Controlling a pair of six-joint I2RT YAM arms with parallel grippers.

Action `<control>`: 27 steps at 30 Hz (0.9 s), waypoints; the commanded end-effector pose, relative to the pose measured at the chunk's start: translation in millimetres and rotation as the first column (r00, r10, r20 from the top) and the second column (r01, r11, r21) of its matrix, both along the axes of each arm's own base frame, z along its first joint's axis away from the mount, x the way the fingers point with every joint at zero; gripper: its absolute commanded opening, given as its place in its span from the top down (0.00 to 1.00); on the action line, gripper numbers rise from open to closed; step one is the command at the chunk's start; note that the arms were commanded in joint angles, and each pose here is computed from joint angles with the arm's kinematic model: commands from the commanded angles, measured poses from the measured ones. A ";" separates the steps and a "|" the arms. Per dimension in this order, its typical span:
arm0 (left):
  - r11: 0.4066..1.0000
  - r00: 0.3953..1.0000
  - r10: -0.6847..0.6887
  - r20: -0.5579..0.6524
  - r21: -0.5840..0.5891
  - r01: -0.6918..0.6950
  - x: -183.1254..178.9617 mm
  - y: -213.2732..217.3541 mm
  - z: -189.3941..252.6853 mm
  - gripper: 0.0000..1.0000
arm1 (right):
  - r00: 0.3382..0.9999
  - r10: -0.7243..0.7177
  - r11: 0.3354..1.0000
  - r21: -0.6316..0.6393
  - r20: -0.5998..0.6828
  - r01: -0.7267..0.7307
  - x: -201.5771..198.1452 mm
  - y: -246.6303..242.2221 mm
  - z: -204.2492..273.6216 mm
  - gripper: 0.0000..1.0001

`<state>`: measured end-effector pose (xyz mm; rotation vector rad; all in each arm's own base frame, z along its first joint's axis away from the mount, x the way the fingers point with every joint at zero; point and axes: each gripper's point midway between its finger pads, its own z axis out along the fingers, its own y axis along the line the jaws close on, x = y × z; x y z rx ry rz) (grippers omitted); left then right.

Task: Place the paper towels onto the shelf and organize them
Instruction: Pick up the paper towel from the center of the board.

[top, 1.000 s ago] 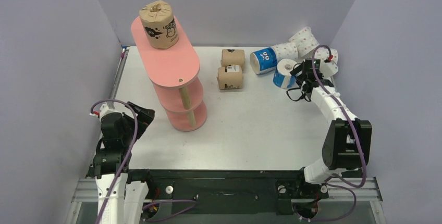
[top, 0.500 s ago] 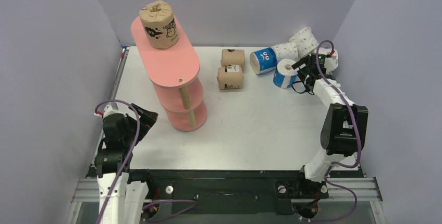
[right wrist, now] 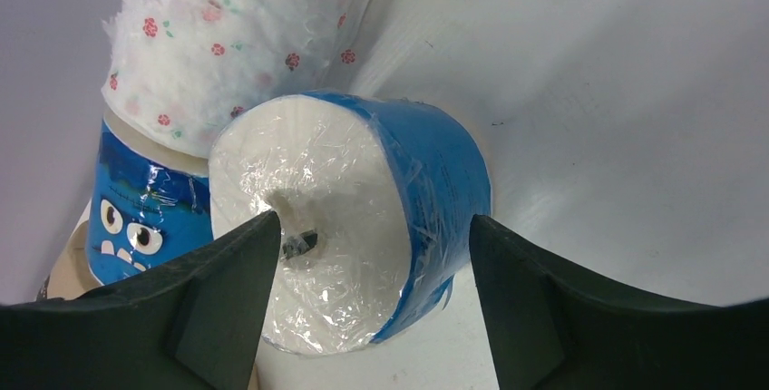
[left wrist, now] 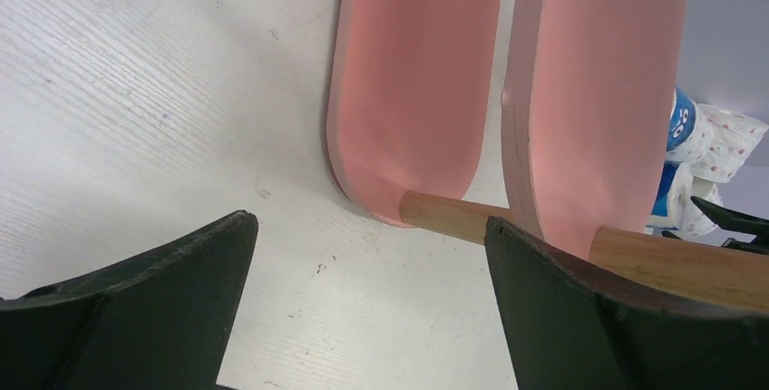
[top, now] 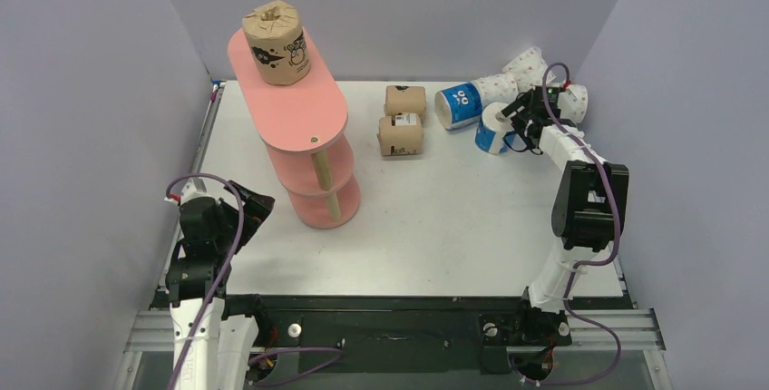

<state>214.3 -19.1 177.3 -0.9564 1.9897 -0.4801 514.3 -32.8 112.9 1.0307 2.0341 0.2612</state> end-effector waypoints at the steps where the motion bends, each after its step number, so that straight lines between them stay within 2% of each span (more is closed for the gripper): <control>1: 1.000 0.999 -0.016 0.041 0.012 0.016 7.8 0.4 7.1 0.03 | 0.999 0.021 1.000 -0.023 0.047 -0.020 14.3 -1.0 19.6 0.29; 8: 1.000 0.999 -0.019 0.034 0.007 0.019 8.7 -0.1 3.1 0.04 | 0.999 0.035 0.999 -0.026 0.019 -0.035 14.8 3.7 6.8 0.35; 18: 1.000 0.999 -0.024 0.031 0.002 0.024 9.2 -1.2 1.7 0.04 | 0.997 0.065 0.997 -0.032 -0.027 -0.066 12.1 14.1 -10.3 0.40; 27: 1.000 0.999 -0.028 0.036 -0.002 0.028 9.0 -2.5 3.4 0.04 | 0.998 0.056 0.998 -0.039 -0.031 -0.057 2.2 15.8 -6.0 0.60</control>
